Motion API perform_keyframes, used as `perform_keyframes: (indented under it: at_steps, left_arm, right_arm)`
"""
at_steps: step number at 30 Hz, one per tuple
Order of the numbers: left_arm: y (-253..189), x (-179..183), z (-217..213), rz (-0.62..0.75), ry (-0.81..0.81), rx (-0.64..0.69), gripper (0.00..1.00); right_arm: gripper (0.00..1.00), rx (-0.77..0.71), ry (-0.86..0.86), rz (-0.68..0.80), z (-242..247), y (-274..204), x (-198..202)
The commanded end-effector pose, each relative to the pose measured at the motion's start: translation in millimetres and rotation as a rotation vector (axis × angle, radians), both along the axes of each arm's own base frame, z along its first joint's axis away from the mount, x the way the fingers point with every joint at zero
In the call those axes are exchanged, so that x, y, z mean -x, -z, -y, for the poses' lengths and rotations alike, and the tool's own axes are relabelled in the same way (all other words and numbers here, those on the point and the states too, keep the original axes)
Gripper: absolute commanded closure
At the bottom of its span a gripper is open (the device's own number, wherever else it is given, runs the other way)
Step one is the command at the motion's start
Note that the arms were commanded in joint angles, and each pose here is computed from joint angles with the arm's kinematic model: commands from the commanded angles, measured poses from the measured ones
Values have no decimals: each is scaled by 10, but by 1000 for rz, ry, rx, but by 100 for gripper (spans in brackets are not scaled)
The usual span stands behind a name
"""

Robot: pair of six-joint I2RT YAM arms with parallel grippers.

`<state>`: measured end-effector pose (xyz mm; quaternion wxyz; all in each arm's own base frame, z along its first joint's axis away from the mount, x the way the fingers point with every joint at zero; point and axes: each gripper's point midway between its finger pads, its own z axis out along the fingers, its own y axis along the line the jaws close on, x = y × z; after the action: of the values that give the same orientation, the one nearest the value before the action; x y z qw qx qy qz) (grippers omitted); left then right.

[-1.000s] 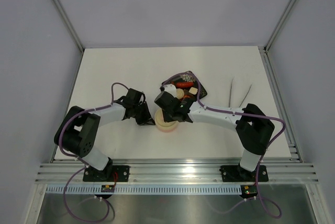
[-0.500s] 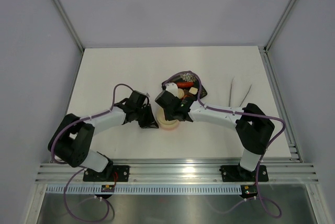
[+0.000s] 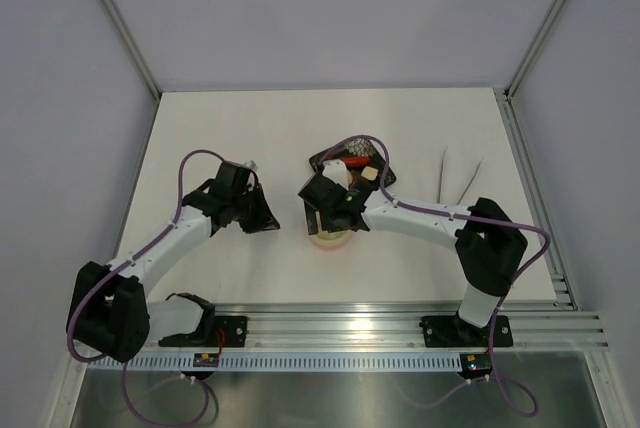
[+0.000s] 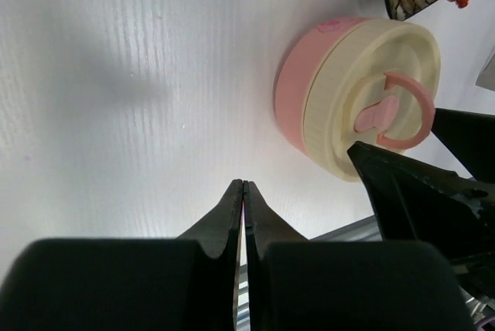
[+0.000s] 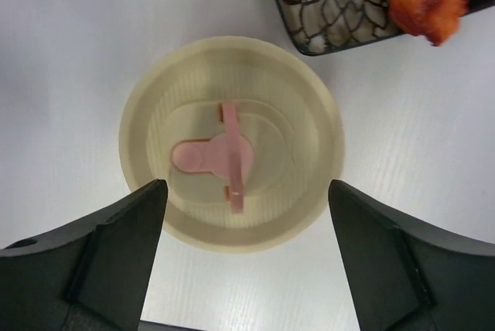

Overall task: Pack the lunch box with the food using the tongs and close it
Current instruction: Screw the box lid onto the packing box.

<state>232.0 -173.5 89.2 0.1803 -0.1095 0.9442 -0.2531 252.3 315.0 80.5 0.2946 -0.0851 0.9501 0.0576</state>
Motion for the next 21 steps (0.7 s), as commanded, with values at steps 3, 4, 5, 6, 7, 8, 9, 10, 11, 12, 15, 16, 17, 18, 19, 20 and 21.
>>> perform_keyframes:
  at_steps: [3, 4, 5, 6, 7, 8, 9, 10, 11, 12, 15, 16, 17, 18, 19, 20, 21]
  left_arm:
    - [-466, -160, -191, 142, -20, -34, 95]
    - [-496, -180, -228, 151, -29, -38, 94]
    - [-513, -168, -254, 149, -30, -43, 94]
    - [-558, -193, -271, 163, -33, -46, 94]
    - [-582, -198, -296, 165, -39, -46, 93]
    - [-604, -204, -304, 170, -41, -46, 93]
    - [-619, -211, -304, 172, -39, -46, 93]
    - [-653, -221, -314, 178, -42, -47, 93]
    - [-669, -224, -322, 178, -44, -48, 93]
    - [-686, -225, -320, 182, -41, -47, 93]
    - [-764, -237, -343, 203, -45, -49, 91]
    - [-777, -235, -351, 205, -48, -50, 91]
    - [-793, -241, -355, 210, -47, -50, 91]
    - [-795, -243, -352, 210, -46, -49, 91]
    - [-796, -243, -349, 208, -45, -48, 91]
    - [-790, -244, -341, 205, -43, -48, 91]
    - [-789, -249, -341, 204, -44, -46, 91]
  right_arm:
    - [6, -40, 105, 165, 329, -799, -139]
    - [6, -62, 123, 185, 405, -937, -144]
    - [6, -66, 130, 193, 458, -978, -138]
    - [6, -74, 139, 204, 501, -1026, -141]
    - [7, -95, 151, 218, 563, -1123, -150]
    - [7, -94, 156, 218, 603, -1128, -149]
    - [7, -94, 167, 224, 647, -1162, -156]
    - [7, -90, 184, 224, 721, -1193, -141]
    - [7, -87, 202, 226, 790, -1202, -151]
    - [7, -90, 216, 223, 838, -1202, -149]
    - [7, -140, 254, 215, 1009, -1224, -152]
    - [8, -182, 247, 228, 992, -1292, -160]
    - [11, -193, 234, 222, 975, -1271, -158]
    - [17, -224, 182, 201, 842, -1257, -146]
    - [32, -241, 153, 182, 754, -1238, -143]
    - [43, -262, 122, 164, 651, -1241, -145]
    - [57, -279, 58, 113, 458, -1134, -113]
